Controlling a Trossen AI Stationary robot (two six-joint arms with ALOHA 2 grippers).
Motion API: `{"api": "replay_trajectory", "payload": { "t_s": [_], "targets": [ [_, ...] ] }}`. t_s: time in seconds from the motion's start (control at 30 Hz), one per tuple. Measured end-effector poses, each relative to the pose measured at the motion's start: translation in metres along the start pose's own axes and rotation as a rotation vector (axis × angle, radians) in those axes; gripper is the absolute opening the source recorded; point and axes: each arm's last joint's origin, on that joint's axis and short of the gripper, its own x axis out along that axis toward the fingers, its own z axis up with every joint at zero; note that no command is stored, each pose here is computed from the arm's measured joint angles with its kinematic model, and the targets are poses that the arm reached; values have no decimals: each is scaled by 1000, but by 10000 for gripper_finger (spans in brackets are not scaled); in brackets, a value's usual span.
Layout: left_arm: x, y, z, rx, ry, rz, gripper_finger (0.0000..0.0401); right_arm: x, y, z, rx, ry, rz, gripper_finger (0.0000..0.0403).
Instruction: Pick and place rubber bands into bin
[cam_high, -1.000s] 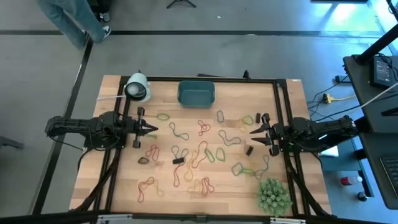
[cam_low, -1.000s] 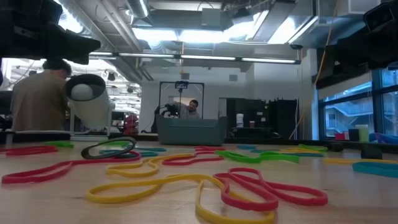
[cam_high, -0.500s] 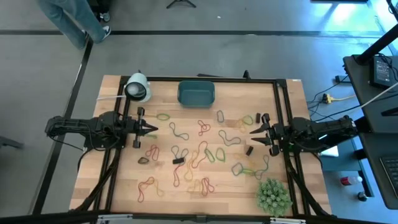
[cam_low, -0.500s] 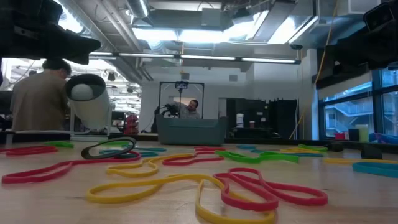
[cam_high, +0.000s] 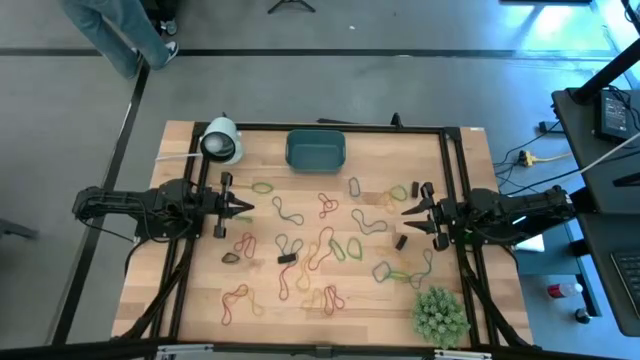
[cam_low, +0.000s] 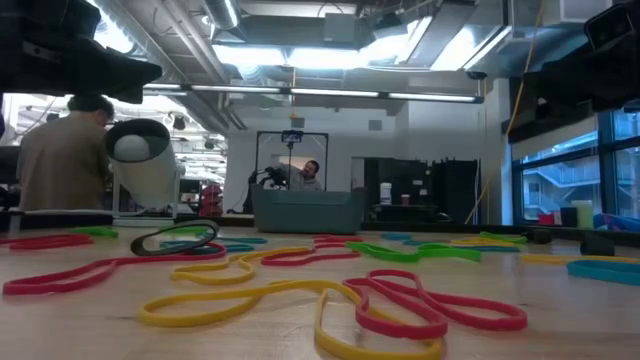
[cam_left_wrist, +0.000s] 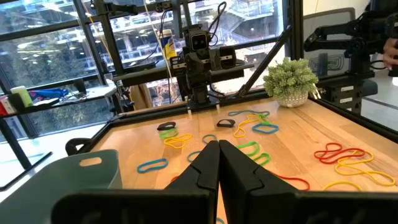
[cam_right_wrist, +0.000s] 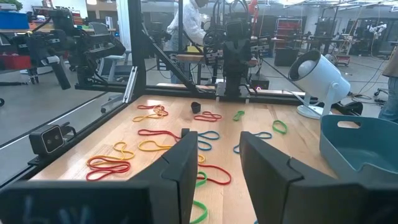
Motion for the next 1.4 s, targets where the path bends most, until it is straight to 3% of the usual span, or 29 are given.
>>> {"api": "replay_trajectory", "payload": {
  "t_s": [0.13, 0.4, 0.7, 1.0, 1.2, 1.4],
  "targets": [
    [0, 0, 0, 0, 0, 0, 2, 0, -3, 2, 19, -13, -89, 124],
    [0, 0, 0, 0, -1, 0, 2, -1, -3, 13, 149, -138, -84, 124],
    [0, 0, 0, 0, 0, 0, 2, -1, -3, 13, 297, -147, -72, 124],
    [0, 0, 0, 0, -1, 0, 2, -4, -4, 31, 257, -319, -82, 124],
    [0, 0, 0, 0, 0, 0, 2, 2, -8, 53, 266, -287, -197, 124],
    [0, 0, 0, 0, 0, 0, 2, 24, -14, 92, 238, -111, -347, 124]
  ]
}}
